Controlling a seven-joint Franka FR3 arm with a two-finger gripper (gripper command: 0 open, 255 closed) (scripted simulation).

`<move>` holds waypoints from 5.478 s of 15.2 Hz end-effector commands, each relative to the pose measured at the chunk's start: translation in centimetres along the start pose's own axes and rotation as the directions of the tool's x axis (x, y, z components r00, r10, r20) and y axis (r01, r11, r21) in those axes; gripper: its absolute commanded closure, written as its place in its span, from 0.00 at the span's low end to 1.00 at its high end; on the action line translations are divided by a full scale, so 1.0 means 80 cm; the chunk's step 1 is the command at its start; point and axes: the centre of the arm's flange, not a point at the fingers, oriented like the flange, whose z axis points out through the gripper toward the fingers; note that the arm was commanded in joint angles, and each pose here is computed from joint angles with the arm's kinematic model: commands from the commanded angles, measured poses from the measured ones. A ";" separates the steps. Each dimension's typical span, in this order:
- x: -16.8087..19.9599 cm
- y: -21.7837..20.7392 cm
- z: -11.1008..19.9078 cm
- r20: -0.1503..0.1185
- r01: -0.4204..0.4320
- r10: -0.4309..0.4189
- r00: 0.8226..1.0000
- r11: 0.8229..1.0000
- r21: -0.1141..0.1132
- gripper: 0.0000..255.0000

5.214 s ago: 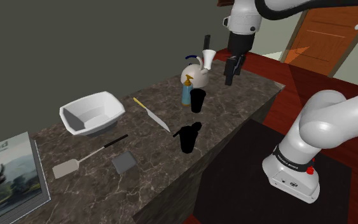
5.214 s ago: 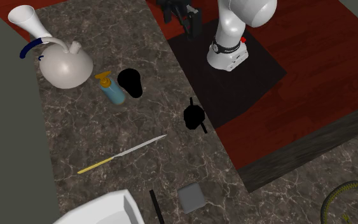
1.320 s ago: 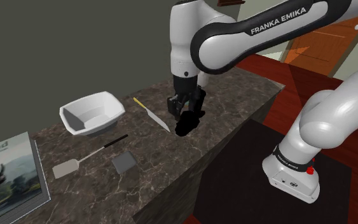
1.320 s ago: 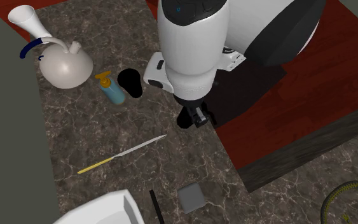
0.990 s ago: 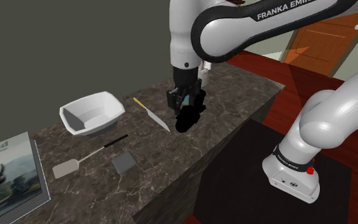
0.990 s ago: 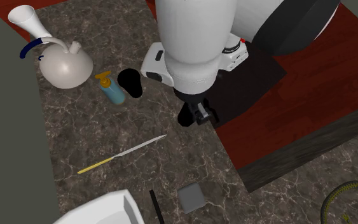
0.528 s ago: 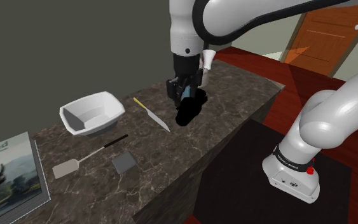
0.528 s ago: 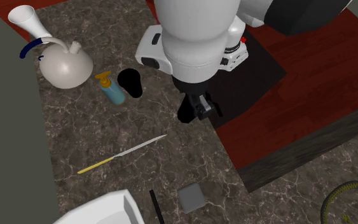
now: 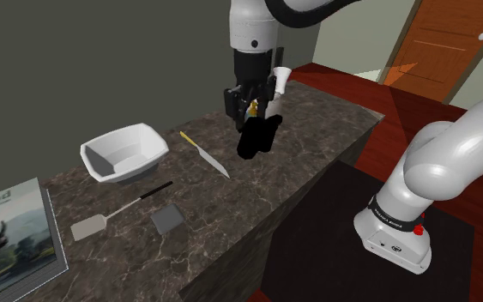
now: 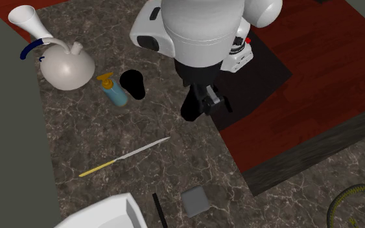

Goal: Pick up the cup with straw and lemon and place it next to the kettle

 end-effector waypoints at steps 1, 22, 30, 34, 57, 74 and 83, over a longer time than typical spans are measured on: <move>-0.001 0.000 -0.013 0.000 0.000 0.000 1.000 1.000 0.000 1.00; 0.017 0.146 -0.089 0.000 0.000 0.000 1.000 1.000 0.000 1.00; 0.037 0.277 -0.091 0.000 0.000 0.000 1.000 1.000 0.000 1.00; 0.046 0.342 -0.092 0.000 0.000 0.000 1.000 1.000 0.000 1.00; 0.089 0.623 -0.057 0.000 0.000 0.000 1.000 1.000 0.000 1.00; 0.094 0.625 0.055 0.000 0.000 0.000 1.000 1.000 0.000 1.00; 0.096 0.625 0.114 0.000 0.000 0.000 1.000 1.000 0.000 1.00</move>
